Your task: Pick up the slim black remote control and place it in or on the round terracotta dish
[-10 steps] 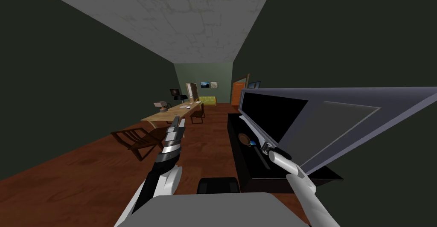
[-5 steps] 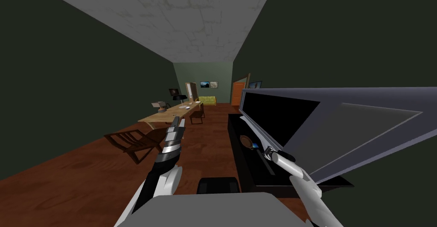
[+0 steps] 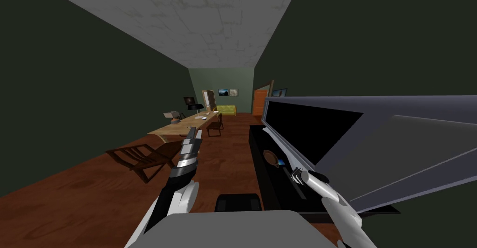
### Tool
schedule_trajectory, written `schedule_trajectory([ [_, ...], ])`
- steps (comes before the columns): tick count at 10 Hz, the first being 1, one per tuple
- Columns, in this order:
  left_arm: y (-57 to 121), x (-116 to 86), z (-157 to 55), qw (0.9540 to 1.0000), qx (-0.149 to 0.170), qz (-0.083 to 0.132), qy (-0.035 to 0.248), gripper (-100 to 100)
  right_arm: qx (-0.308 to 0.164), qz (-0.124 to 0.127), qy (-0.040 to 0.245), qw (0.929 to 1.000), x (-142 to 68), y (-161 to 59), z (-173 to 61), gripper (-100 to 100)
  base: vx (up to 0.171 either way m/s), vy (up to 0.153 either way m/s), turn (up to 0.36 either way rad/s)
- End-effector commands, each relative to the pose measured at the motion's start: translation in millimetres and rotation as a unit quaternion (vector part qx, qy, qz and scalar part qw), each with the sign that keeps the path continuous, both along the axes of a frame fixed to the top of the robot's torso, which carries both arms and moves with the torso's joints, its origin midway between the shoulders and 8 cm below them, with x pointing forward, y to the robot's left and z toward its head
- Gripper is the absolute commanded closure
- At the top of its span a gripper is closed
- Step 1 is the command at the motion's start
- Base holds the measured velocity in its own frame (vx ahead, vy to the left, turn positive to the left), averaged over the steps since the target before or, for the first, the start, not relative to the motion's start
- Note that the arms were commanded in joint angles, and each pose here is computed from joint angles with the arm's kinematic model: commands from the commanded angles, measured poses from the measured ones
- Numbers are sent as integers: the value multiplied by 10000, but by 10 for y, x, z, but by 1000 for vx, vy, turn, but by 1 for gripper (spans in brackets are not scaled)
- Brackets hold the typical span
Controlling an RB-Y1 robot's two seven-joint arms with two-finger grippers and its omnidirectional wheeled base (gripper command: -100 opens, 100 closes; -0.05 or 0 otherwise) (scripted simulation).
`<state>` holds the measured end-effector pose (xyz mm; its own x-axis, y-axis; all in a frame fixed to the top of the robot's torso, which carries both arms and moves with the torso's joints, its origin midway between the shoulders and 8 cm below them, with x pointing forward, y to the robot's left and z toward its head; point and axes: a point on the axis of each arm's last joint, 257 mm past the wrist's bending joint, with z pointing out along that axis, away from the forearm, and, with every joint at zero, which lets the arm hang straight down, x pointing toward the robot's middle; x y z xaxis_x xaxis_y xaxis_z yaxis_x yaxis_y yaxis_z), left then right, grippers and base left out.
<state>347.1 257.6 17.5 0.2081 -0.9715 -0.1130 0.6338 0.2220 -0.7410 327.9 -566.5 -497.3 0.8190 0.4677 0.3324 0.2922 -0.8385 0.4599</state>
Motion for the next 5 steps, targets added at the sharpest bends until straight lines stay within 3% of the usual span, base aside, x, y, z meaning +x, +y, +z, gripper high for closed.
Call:
schedule_trajectory([
  [1, 0, 0, 0, 10000, 0, 0, 0, 0, 162, -118, 73, 9998, -63, 3, -86, -100, 64, 2, -7],
  [3, 0, 0, 0, 10000, 0, 0, 0, 0, 668, -550, 315, 9958, -370, 34, -295, -100, 94, 5, 4],
  [4, 0, 0, 0, 10000, 0, 0, 0, 0, 705, -579, 376, 9951, -426, 49, -343, -100, 99, -12, 0],
  [5, 0, 0, 0, 10000, 0, 0, 0, 0, 936, -789, 493, 9913, -583, 78, -438, -100, 91, -23, 8],
])
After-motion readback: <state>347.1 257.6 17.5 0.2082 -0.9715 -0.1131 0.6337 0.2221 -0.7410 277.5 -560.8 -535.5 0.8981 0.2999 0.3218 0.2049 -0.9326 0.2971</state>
